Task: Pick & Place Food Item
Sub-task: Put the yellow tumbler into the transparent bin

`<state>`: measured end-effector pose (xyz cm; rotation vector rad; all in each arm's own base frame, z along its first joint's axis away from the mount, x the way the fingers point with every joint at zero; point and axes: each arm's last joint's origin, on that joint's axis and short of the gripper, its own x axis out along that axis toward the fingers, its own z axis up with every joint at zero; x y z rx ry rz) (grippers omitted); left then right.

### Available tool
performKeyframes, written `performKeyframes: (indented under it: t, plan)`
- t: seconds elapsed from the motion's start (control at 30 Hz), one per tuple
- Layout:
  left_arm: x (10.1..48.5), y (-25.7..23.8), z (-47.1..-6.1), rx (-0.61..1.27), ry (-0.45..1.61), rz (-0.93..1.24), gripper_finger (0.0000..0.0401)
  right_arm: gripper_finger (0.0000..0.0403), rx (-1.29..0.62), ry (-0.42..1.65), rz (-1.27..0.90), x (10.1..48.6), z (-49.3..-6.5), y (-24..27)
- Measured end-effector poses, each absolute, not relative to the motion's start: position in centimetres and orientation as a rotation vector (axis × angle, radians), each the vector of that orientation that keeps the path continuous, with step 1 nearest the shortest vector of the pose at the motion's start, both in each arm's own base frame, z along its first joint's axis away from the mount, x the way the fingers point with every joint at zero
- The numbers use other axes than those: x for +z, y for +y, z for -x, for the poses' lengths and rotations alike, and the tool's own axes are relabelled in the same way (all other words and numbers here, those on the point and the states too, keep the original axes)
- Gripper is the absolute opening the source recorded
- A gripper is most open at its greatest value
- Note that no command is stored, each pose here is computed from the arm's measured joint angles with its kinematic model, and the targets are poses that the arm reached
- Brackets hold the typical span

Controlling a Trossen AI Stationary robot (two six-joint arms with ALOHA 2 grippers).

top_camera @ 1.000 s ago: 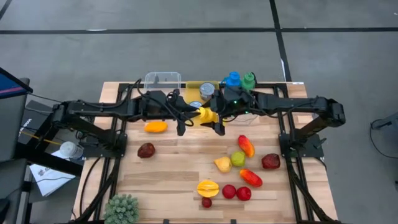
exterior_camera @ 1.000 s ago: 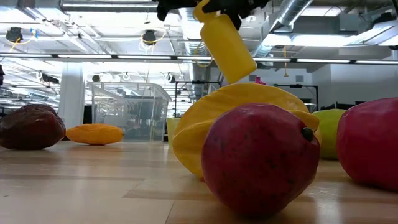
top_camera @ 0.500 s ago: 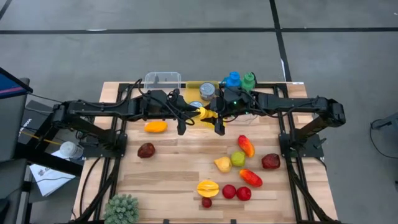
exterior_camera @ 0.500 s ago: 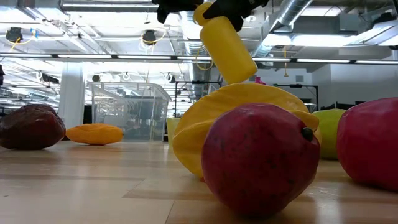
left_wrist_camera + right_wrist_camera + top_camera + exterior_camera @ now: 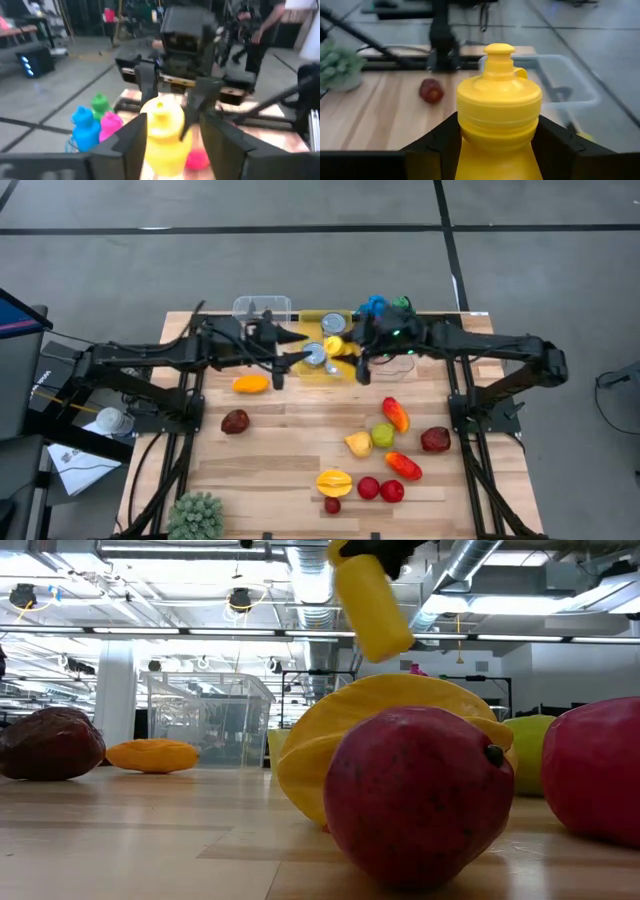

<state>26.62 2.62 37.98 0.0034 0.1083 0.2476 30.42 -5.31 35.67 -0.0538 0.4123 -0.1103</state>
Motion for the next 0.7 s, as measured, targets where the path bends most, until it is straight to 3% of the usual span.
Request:
performKeyframes:
  t: [0.13, 0.27, 0.7]
  plan:
    - [39.7, 2.6, -24.7, 0.306, 0.028, 0.001, 0.0216, 0.0192, -0.173, 0.293, 0.054, 36.7, -27.4, -6.3]
    - [40.9, 2.7, -23.0, 0.362, -0.030, 0.007, 0.0232, 0.0192, -0.317, 0.124, 0.062, 37.0, -23.0, -6.5]
    - [41.4, 2.7, -22.2, 0.398, -0.052, 0.010, 0.0209, 0.0194, -0.730, -0.022, 0.054, 30.7, -13.9, -6.2]
